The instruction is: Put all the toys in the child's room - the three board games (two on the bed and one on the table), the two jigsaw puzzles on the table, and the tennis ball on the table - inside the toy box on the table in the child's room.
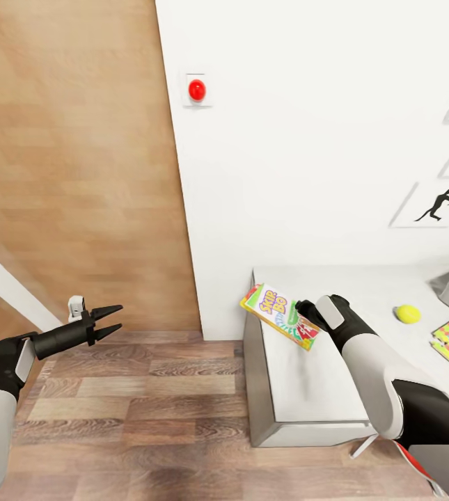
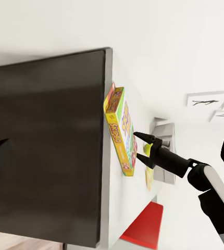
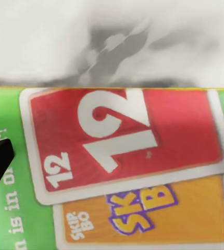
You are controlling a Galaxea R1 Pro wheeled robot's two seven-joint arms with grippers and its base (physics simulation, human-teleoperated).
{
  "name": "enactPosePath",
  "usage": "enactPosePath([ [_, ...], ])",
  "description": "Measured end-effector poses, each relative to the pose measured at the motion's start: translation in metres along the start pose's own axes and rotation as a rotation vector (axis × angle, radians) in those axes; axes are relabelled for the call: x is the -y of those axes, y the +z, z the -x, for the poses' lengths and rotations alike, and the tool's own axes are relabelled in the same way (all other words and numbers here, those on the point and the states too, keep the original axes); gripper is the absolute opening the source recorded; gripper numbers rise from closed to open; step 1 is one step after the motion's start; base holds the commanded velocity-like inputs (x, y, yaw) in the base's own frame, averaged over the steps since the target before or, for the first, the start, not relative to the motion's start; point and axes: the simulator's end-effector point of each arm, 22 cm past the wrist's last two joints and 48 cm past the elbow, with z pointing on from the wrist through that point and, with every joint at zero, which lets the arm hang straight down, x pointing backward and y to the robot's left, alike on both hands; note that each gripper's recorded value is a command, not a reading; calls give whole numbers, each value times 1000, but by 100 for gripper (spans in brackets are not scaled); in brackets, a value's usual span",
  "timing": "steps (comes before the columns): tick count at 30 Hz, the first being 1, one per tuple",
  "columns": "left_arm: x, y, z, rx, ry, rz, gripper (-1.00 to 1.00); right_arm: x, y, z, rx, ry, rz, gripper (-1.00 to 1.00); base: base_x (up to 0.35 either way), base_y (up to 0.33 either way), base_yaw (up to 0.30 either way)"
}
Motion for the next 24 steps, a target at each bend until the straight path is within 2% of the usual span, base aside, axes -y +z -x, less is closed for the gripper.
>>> enactPosePath([
  [24, 0, 0, 0, 0, 0, 0, 100, 0, 0, 0, -2, 5, 3, 100, 0, 22, 0],
])
